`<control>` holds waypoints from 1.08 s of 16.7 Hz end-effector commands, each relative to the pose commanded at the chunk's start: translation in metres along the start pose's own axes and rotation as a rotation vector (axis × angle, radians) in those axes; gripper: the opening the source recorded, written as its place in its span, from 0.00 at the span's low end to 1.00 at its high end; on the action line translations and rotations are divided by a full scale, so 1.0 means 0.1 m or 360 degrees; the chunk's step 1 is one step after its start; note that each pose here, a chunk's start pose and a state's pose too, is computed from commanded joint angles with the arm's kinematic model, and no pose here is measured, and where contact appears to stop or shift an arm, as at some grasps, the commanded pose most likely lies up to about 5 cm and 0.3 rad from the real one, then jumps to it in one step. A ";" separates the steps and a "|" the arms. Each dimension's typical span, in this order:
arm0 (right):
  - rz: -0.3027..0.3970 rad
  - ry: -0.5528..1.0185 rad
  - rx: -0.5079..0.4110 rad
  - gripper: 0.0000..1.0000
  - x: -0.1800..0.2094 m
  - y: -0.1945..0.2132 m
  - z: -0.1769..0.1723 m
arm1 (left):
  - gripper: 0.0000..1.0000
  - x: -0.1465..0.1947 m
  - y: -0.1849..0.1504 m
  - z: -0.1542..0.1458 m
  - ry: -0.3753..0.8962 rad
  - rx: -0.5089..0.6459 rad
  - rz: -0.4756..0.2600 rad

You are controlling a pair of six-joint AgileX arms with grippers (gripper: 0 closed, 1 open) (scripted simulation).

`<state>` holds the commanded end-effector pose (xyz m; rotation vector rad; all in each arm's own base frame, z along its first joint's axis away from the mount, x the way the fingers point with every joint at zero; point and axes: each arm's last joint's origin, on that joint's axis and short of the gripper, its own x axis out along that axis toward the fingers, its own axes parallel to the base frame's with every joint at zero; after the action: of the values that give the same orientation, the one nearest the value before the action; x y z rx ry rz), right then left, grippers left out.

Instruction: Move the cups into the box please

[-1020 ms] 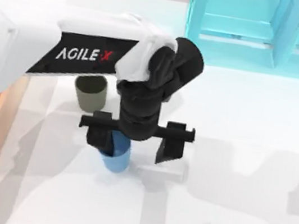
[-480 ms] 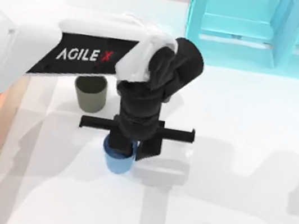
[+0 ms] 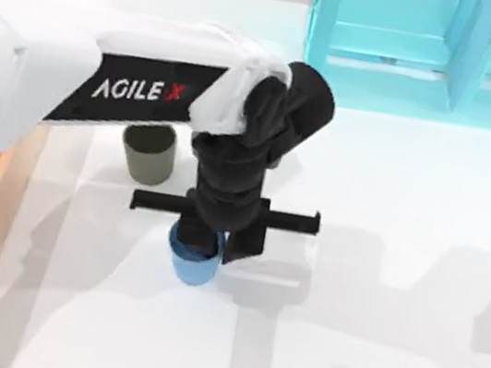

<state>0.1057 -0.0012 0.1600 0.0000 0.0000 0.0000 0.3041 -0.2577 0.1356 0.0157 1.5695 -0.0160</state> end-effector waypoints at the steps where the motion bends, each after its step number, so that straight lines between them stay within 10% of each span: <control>1: 0.0000 0.0000 0.0000 1.00 0.00 0.00 0.00 | 0.00 -0.01 0.01 0.00 0.0000 0.0004 0.0000; 11: 0.0000 0.0000 0.0000 1.00 0.00 0.00 0.00 | 0.00 -0.97 0.97 0.01 0.0000 0.0001 0.0000; 18: 0.0000 0.0000 0.0000 1.00 0.00 0.00 0.00 | 0.00 -0.98 1.11 -0.01 0.0040 0.0008 0.0027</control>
<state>0.1057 -0.0012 0.1600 0.0000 0.0000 0.0000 0.3052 -0.1463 0.2339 0.0335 1.5943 -0.0065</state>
